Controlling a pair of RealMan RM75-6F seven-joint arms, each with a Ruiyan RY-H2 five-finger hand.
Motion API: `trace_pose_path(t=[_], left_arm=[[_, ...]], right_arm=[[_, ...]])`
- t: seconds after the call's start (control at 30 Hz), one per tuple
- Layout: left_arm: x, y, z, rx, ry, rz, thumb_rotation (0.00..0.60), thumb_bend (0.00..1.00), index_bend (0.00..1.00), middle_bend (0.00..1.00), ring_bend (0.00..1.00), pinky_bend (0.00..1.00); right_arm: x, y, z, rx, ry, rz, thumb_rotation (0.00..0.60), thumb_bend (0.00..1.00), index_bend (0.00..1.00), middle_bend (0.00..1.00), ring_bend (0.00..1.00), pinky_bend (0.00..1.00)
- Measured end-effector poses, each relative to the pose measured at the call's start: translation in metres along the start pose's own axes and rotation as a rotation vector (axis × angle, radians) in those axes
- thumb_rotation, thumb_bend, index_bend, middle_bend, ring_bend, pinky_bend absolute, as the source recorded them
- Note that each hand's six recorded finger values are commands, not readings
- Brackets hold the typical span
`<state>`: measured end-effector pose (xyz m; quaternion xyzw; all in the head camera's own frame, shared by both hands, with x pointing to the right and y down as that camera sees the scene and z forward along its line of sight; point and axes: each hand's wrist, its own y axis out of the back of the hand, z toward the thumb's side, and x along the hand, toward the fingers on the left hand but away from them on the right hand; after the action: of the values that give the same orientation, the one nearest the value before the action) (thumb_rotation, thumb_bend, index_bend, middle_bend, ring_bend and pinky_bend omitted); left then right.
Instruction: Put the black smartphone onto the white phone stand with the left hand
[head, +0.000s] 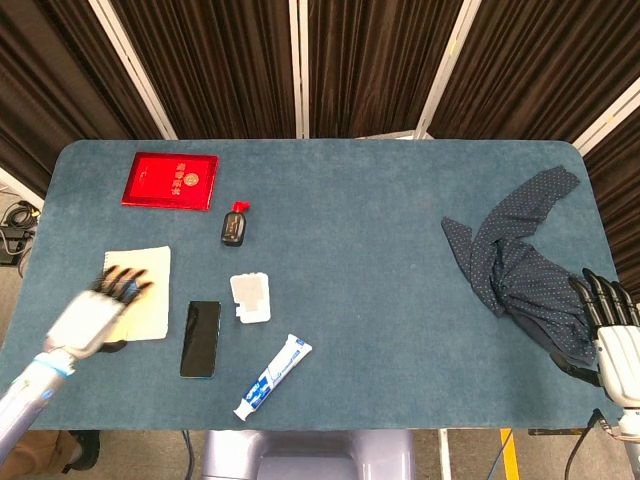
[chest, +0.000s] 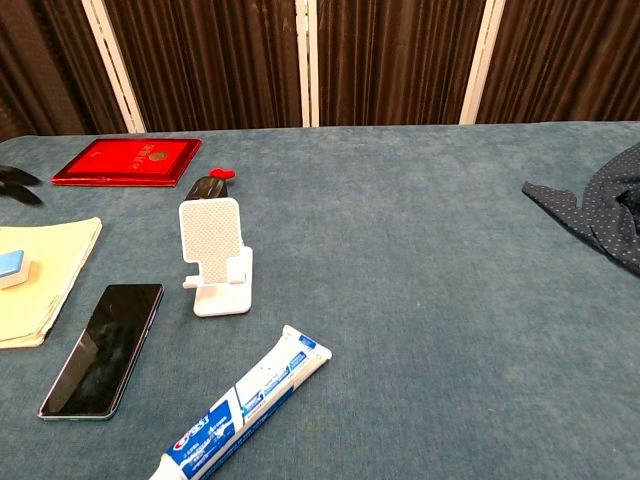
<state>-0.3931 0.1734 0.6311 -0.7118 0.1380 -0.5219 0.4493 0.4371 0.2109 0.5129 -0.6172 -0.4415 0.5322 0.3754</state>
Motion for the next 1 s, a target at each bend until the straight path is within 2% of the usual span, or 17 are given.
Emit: trace_pose_path(t=[0.1,0.27,0.57,0.7,1.0], left_arm=[[0.021,-0.001,0.010,0.131,-0.121,-0.004,0.600,0.00,0.20,0.06,0.12,0.13],[0.045,-0.006,0.023,0.273,-0.309,-0.014,0.600,0.00,0.21,0.07,0.13,0.14],[0.060,-0.009,0.041,0.411,-0.556,-0.018,0.600,0.00,0.19,0.03,0.10,0.15],[0.064,-0.013,0.049,0.451,-0.631,-0.019,0.600,0.00,0.18,0.02,0.09,0.15],[0.076,-0.029,0.070,0.533,-0.717,-0.024,0.600,0.00,0.17,0.02,0.09,0.15]], right_arm=[[-0.002,-0.004,0.000,0.004,-0.007,0.011,0.600,0.00,0.00,0.00,0.00,0.00],[-0.005,-0.009,-0.002,0.006,-0.021,0.028,0.600,0.00,0.00,0.00,0.00,0.00],[-0.007,-0.010,-0.005,0.012,-0.040,0.028,0.600,0.00,0.00,0.00,0.00,0.00],[-0.007,-0.009,-0.006,0.011,-0.046,0.026,0.600,0.00,0.00,0.00,0.00,0.00],[-0.006,-0.006,-0.010,-0.001,-0.054,0.019,0.600,0.00,0.00,0.00,0.00,0.00]])
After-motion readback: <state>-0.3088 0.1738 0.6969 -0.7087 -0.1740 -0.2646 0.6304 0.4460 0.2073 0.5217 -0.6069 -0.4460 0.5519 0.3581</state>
